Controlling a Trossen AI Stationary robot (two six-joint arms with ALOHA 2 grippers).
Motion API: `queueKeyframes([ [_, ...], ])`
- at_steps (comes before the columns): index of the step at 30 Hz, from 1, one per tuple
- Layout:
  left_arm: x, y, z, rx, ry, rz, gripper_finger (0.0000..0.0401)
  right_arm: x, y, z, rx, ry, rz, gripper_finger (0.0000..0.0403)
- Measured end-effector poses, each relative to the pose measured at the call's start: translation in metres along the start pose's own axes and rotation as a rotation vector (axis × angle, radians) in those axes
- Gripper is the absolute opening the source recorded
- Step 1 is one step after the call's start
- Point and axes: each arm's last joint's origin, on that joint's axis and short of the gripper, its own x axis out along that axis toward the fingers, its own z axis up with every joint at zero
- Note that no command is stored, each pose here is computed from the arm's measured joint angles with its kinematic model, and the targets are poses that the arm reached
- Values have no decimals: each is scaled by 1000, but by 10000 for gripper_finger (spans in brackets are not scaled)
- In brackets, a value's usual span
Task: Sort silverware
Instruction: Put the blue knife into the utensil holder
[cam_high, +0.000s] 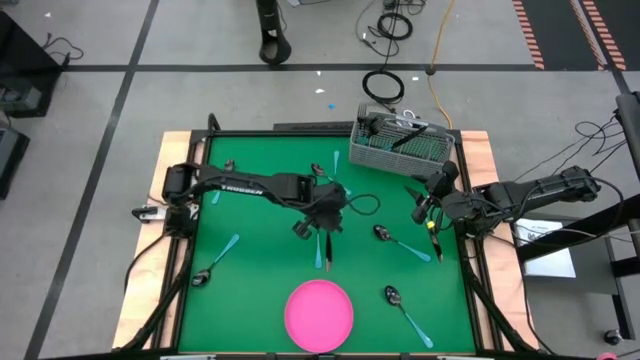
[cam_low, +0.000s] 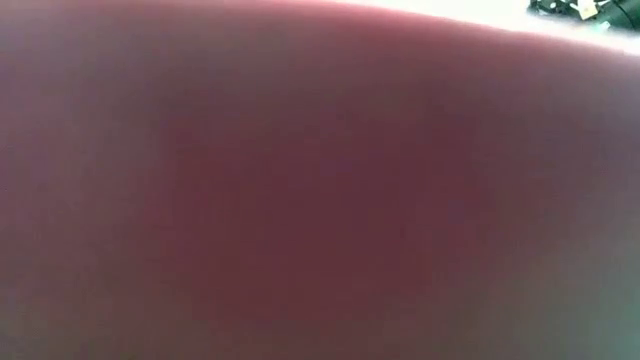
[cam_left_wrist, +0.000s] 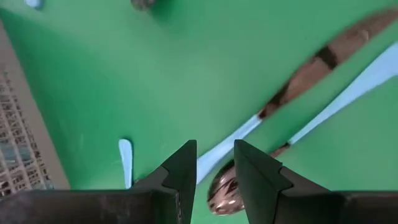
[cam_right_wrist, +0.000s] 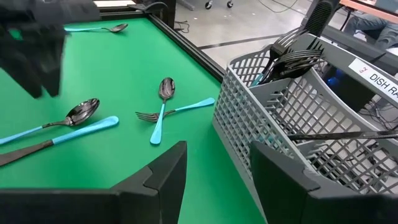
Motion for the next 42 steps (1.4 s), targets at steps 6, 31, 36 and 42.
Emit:
queueKeyframes([
  [6, 30, -6, -1, 148, 44, -52, 109, 0, 1, 0, 6, 5, 18, 164],
  [31, 46, -7, 4, 336, 16, -48, 109, 0, 1, 1, 10, -5, 25, 164],
  [36, 46, -8, 2, 336, 30, -67, 109, 0, 2, 2, 14, -8, 26, 164],
  [42, 46, -9, 2, 336, 14, -85, 109, 0, 2, 3, 30, -21, 31, 164],
])
